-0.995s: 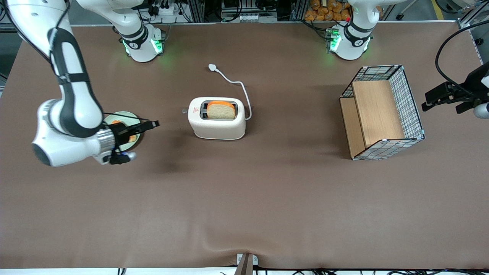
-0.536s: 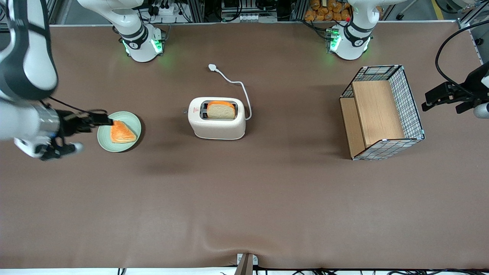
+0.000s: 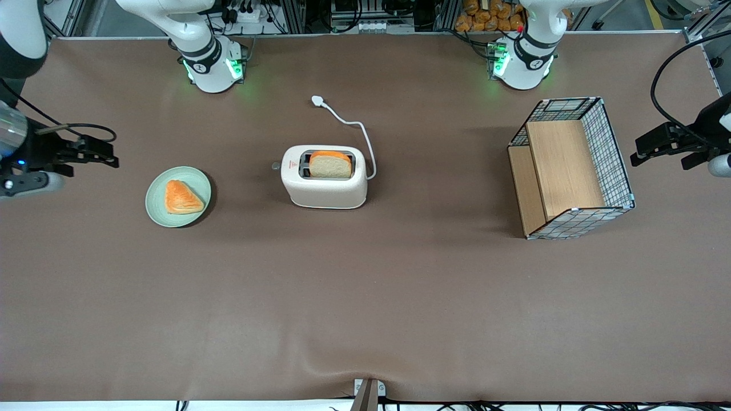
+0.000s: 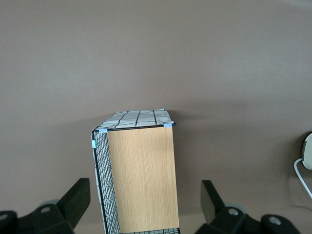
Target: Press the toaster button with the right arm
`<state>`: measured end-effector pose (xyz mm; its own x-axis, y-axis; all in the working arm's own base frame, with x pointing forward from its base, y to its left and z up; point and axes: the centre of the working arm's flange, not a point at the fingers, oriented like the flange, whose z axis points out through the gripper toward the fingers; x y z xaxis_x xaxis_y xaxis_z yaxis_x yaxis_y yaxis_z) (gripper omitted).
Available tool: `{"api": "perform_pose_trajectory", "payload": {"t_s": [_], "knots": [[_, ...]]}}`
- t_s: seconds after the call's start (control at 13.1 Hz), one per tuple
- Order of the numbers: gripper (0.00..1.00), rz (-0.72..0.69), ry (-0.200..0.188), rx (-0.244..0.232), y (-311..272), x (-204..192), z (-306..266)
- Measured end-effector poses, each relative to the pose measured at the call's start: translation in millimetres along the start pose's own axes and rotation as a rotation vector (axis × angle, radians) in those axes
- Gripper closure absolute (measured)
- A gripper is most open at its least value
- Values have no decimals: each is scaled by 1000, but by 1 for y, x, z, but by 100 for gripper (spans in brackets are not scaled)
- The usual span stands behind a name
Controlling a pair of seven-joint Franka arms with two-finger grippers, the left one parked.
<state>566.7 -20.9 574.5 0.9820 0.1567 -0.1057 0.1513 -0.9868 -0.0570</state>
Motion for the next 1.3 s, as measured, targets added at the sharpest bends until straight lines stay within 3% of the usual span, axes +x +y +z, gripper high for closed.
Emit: {"api": "perform_pose_trajectory", "payload": {"t_s": [0.15,0.61,1.07,1.3], "knots": [[0,32,41,-14,4,-11,-8],[0,137,63,-22,-3,-38,-24],[0,162,45,-18,3,-49,-45],[0,206,-6,-10,3,-56,-45]]}}
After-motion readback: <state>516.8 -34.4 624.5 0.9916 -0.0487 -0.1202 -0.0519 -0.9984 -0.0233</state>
